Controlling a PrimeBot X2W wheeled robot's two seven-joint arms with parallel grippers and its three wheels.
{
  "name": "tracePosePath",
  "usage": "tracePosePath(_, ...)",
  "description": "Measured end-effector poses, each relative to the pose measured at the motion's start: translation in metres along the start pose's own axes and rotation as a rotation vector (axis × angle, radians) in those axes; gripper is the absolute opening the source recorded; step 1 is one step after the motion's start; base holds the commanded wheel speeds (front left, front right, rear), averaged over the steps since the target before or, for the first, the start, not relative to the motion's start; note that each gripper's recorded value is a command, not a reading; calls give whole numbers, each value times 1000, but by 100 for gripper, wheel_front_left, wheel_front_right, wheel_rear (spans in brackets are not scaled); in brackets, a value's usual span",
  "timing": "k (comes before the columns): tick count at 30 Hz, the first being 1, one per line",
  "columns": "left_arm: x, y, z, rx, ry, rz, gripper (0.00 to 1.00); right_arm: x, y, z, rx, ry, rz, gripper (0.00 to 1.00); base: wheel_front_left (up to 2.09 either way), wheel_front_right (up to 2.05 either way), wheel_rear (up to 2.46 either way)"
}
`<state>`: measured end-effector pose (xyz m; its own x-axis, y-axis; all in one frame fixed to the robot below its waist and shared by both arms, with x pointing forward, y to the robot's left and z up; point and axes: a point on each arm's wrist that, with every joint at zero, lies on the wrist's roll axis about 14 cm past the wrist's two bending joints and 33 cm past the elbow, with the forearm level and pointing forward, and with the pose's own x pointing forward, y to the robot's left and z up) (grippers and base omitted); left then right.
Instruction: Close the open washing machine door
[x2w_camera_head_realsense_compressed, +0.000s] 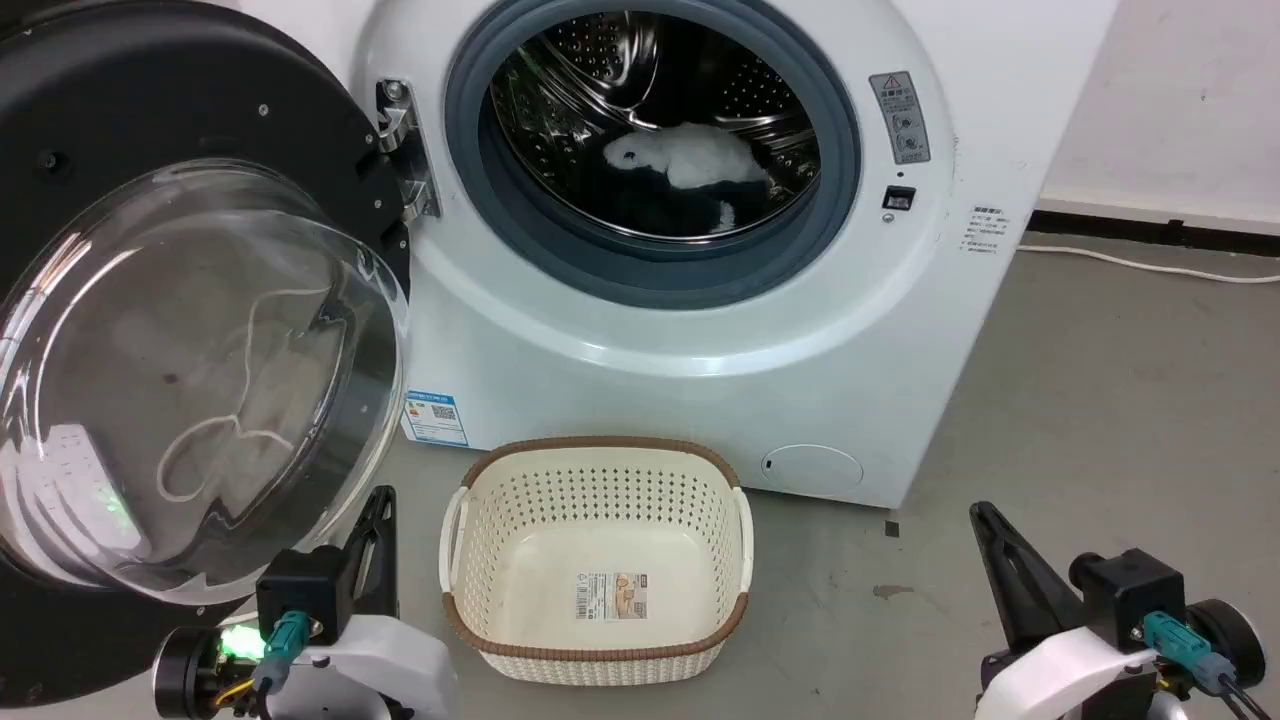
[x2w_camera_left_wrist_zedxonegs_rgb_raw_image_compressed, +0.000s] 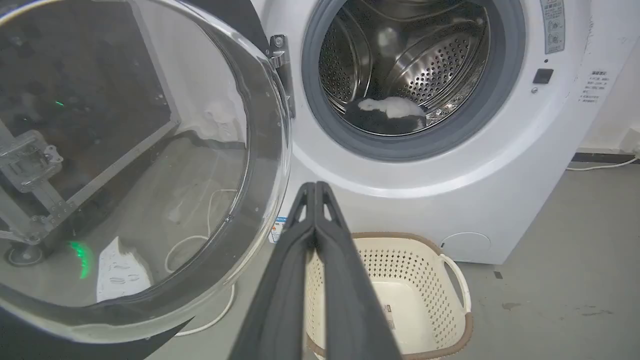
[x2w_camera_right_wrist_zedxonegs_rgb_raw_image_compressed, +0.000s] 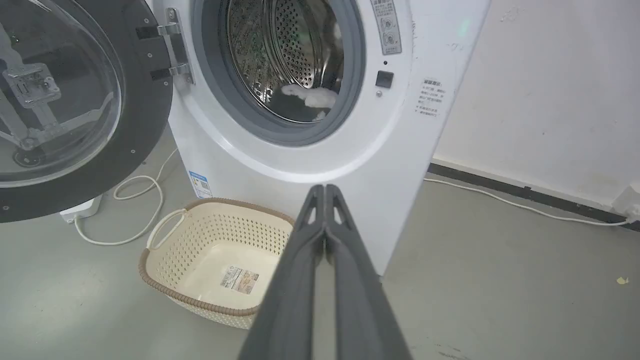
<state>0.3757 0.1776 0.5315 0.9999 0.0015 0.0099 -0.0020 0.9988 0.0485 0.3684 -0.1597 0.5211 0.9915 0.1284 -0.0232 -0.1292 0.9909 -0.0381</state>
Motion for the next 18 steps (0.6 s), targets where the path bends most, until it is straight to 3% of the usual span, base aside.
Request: tracePosePath(18, 0, 0, 0, 0, 0, 0, 0, 0, 0, 0, 0, 0, 0, 0, 0, 0, 0)
